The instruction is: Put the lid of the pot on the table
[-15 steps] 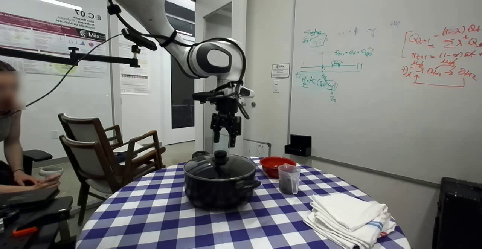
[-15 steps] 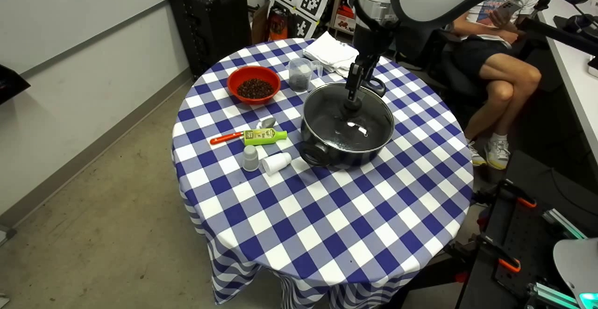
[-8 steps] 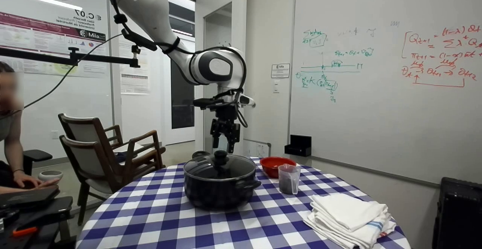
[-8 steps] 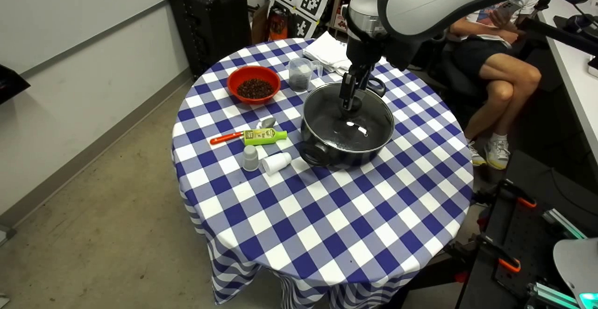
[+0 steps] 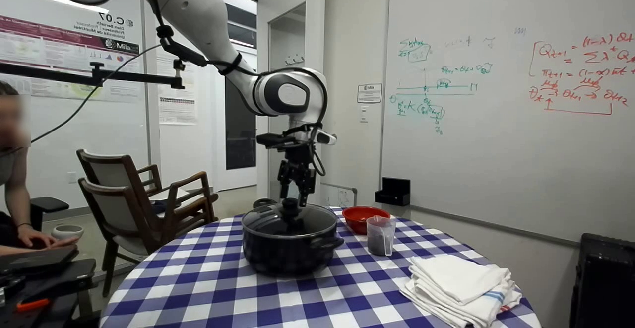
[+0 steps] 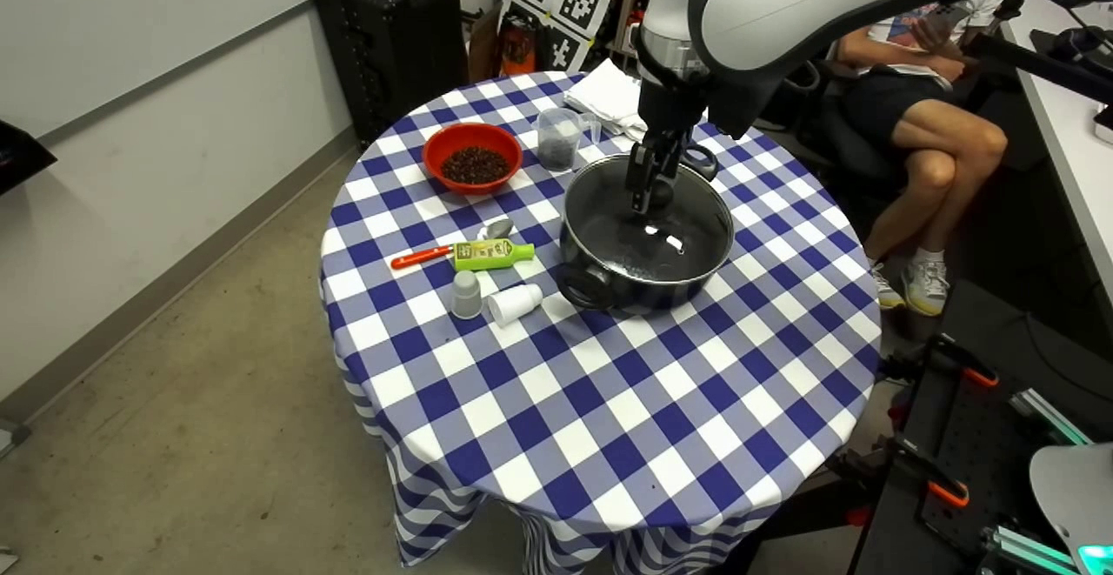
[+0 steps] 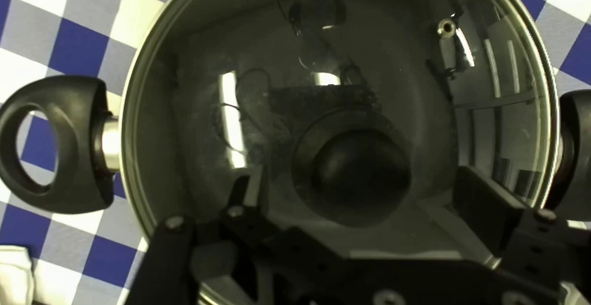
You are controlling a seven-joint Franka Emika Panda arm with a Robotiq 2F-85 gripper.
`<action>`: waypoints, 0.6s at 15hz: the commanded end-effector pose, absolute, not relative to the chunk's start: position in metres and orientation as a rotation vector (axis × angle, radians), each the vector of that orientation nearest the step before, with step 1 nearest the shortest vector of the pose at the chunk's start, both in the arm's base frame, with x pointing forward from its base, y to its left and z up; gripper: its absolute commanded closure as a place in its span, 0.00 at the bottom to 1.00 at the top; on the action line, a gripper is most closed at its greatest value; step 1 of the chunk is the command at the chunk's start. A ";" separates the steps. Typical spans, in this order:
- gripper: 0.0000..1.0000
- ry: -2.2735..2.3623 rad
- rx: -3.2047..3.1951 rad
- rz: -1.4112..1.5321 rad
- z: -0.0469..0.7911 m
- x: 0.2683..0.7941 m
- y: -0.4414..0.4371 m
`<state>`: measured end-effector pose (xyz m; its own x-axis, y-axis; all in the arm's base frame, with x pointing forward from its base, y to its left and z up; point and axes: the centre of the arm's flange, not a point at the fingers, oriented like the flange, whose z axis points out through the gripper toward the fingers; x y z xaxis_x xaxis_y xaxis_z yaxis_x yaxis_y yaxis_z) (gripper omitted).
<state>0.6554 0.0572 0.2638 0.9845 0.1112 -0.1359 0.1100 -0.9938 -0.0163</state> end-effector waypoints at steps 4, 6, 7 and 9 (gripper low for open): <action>0.49 -0.121 -3.087 0.271 0.263 0.667 0.058; 0.63 -0.117 -3.085 0.277 0.264 0.668 0.056; 0.72 -0.113 -3.085 0.279 0.266 0.669 0.055; 0.75 -0.117 -3.082 0.287 0.267 0.668 0.056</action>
